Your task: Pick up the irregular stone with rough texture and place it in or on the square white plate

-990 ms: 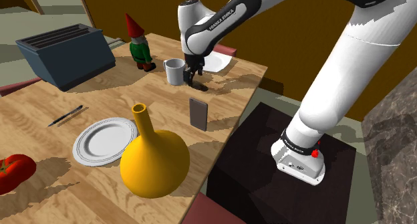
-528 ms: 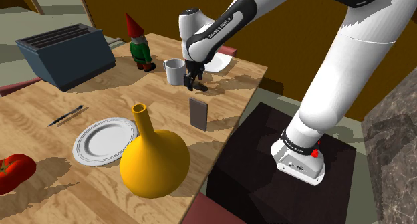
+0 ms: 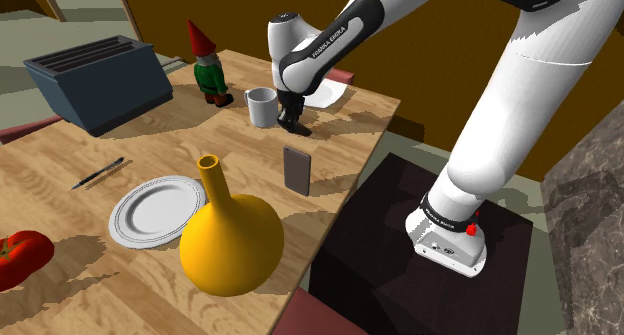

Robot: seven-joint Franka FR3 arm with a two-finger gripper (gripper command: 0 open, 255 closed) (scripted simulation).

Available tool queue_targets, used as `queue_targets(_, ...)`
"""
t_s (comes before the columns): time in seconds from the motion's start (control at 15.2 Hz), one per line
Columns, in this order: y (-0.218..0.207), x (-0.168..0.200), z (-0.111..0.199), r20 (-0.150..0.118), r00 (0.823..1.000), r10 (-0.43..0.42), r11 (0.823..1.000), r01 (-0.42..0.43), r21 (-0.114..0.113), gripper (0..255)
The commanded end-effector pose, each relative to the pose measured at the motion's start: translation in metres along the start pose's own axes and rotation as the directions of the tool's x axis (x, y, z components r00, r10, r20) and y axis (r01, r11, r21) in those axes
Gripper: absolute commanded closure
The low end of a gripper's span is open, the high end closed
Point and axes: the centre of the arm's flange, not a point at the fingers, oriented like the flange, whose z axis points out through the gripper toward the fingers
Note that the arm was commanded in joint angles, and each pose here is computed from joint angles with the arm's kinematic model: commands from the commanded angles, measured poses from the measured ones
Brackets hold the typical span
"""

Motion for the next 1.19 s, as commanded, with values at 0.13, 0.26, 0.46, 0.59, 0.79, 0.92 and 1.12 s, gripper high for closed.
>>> queue_targets(0.13,0.000,0.000,0.000,0.001,1.000,0.000,1.000,0.000,0.000,255)
queue_targets(0.26,0.000,0.000,0.000,0.001,1.000,0.000,1.000,0.000,0.000,255)
queue_targets(0.46,0.001,0.000,-0.005,0.001,1.000,0.000,1.000,0.000,0.000,255)
queue_targets(0.59,0.002,0.000,-0.015,0.001,1.000,0.000,1.000,0.000,0.000,255)
queue_targets(0.79,0.003,0.000,-0.031,0.001,1.000,0.000,1.000,0.000,0.000,255)
queue_targets(0.92,0.004,0.000,-0.042,0.001,1.000,0.000,1.000,0.000,0.000,255)
queue_targets(1.12,0.006,0.000,-0.057,0.001,1.000,0.000,1.000,0.000,0.000,255)
